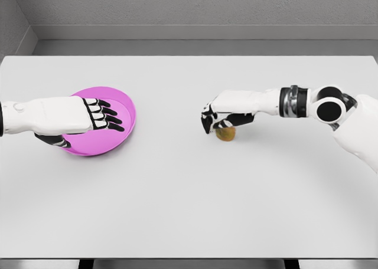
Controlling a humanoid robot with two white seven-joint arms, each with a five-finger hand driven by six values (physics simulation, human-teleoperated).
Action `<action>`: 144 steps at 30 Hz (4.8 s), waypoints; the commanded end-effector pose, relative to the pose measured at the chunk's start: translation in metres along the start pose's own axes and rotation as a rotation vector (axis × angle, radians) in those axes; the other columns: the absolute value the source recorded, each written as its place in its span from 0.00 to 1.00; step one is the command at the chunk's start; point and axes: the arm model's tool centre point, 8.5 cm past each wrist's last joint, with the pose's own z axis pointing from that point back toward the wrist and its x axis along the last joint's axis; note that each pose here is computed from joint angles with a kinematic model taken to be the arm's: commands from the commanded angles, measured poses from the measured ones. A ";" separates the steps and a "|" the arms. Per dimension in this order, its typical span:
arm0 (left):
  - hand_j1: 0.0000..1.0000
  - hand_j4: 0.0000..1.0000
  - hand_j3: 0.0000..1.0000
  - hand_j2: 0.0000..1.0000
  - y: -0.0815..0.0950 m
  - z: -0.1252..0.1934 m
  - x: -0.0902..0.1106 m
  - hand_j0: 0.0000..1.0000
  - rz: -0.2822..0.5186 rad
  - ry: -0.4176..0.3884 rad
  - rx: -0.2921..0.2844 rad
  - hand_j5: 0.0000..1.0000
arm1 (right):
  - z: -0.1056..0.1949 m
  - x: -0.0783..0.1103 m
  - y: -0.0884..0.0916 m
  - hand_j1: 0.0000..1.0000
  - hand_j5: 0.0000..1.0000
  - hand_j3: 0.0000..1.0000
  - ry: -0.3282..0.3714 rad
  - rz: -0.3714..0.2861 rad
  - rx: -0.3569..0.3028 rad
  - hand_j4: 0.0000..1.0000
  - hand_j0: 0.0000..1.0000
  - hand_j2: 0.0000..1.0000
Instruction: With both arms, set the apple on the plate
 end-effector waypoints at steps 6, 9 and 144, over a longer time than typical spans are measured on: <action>1.00 1.00 1.00 1.00 0.000 0.000 0.000 1.00 0.004 0.001 0.003 1.00 | 0.086 -0.025 -0.058 0.95 0.95 0.95 0.117 0.029 -0.268 0.95 0.95 0.95; 1.00 1.00 1.00 1.00 0.000 0.000 0.000 1.00 0.003 0.001 0.003 1.00 | 0.148 -0.049 -0.049 1.00 1.00 1.00 0.225 -0.016 -0.391 1.00 1.00 1.00; 0.70 0.70 0.70 0.70 0.061 -0.282 0.045 0.70 -0.051 -0.303 -0.153 0.70 | 0.145 -0.076 -0.005 1.00 1.00 1.00 0.307 -0.105 -0.346 1.00 1.00 1.00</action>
